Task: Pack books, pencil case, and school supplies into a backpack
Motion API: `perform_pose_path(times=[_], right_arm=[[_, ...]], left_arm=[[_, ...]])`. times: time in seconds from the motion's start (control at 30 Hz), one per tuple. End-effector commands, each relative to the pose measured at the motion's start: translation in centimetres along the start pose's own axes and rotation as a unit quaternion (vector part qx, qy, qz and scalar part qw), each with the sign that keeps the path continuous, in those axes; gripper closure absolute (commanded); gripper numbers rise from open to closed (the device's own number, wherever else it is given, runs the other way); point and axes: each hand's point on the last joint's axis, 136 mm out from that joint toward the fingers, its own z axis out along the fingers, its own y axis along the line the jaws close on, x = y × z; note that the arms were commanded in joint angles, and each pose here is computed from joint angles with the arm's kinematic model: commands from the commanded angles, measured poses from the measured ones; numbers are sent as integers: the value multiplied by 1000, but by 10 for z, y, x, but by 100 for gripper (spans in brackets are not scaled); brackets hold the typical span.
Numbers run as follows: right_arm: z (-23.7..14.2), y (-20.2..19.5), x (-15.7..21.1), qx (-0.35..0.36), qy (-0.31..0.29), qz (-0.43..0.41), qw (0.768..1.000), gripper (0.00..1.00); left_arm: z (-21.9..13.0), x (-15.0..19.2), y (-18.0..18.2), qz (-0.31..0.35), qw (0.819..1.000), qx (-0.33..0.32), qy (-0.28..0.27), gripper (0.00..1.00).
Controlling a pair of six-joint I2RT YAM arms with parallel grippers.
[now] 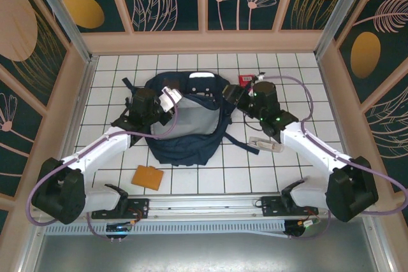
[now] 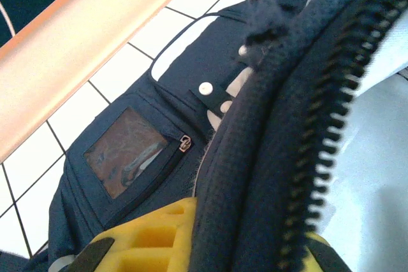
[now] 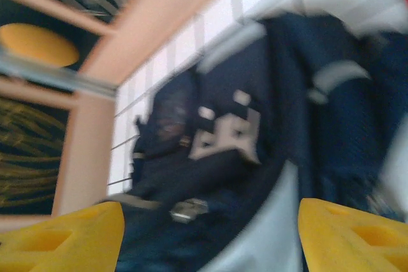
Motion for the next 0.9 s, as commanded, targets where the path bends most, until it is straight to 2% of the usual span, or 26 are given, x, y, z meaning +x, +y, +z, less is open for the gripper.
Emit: perform_pose_path(times=[0.0,0.03,0.1,0.17,0.37,0.43,0.67,0.77,0.87], right_arm=[[15,-54,32,74,59,149,984,30],[24,-54,36,62,82,140,985,31],[46,-43,48,25,146,102,984,41],[67,-41,57,20,179,68,981,48],[124,-20,61,-26,223,-11,974,64],[140,-16,56,-31,223,-23,974,64],[192,-28,12,-23,200,-60,978,51],[183,-33,-2,1,187,-72,980,41],[156,-46,-17,36,163,-94,982,35]], left_arm=[[-8,-5,21,-40,997,-57,-12,94],[-7,-3,21,-46,997,-59,-9,94],[-10,1,26,-63,995,-72,2,94],[-13,2,27,-73,994,-76,4,93],[-21,2,16,-71,996,-52,-14,93],[-19,3,12,-74,996,-42,-13,92],[0,6,6,-144,989,-22,-6,85],[6,8,1,-162,987,-7,3,83],[7,10,-5,-162,987,8,2,83]])
